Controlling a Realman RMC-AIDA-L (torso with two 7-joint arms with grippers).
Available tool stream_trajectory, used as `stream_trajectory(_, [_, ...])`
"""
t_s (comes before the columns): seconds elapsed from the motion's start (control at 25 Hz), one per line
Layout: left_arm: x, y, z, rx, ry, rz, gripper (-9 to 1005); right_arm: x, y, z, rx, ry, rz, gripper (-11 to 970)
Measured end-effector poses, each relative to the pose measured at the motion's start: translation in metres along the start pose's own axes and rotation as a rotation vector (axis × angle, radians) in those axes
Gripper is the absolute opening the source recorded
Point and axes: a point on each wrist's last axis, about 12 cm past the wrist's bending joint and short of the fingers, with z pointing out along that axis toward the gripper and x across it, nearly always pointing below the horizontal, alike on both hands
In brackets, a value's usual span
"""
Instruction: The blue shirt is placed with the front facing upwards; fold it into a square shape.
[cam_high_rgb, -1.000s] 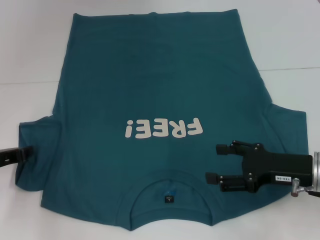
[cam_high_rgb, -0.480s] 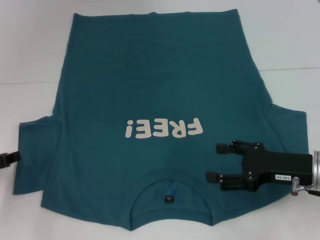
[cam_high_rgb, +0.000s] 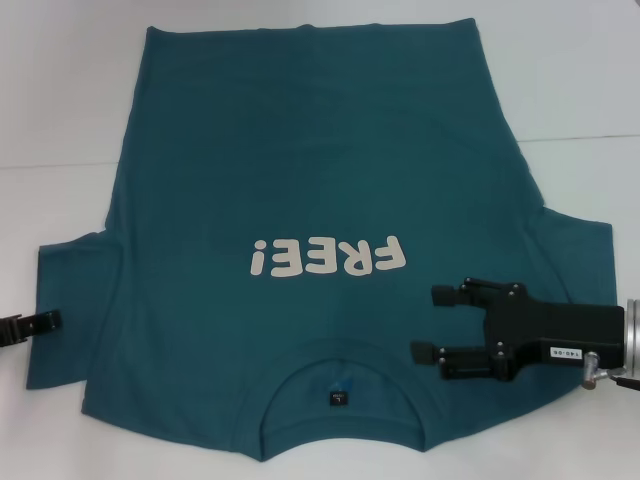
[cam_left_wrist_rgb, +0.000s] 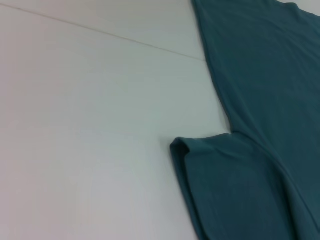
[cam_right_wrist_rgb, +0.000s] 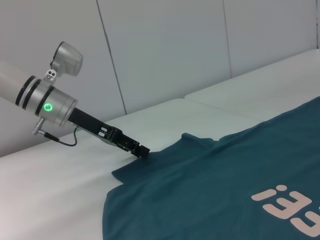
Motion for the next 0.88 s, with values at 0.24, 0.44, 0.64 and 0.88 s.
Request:
stream_trajectory(0.24, [-0.002, -0.008, 0.008, 0.037, 0.025, 0.000, 773, 0.001, 0.000, -0.001, 0.005, 0.004, 0.000, 941])
stream_trajectory(0.44, [-0.005, -0.015, 0.010, 0.078, 0.042, 0.006, 872, 0.001, 0.000, 0.000, 0.004, 0.003, 0.000, 941])
stream_trajectory(0.64, [-0.008, -0.017, 0.009, 0.081, 0.033, 0.033, 858, 0.002, 0.000, -0.001, 0.007, 0.004, 0.003, 941])
stream_trajectory(0.88, [-0.010, -0.018, 0.009, 0.080, 0.028, 0.047, 682, 0.003, 0.001, -0.001, 0.008, 0.006, 0.006, 941])
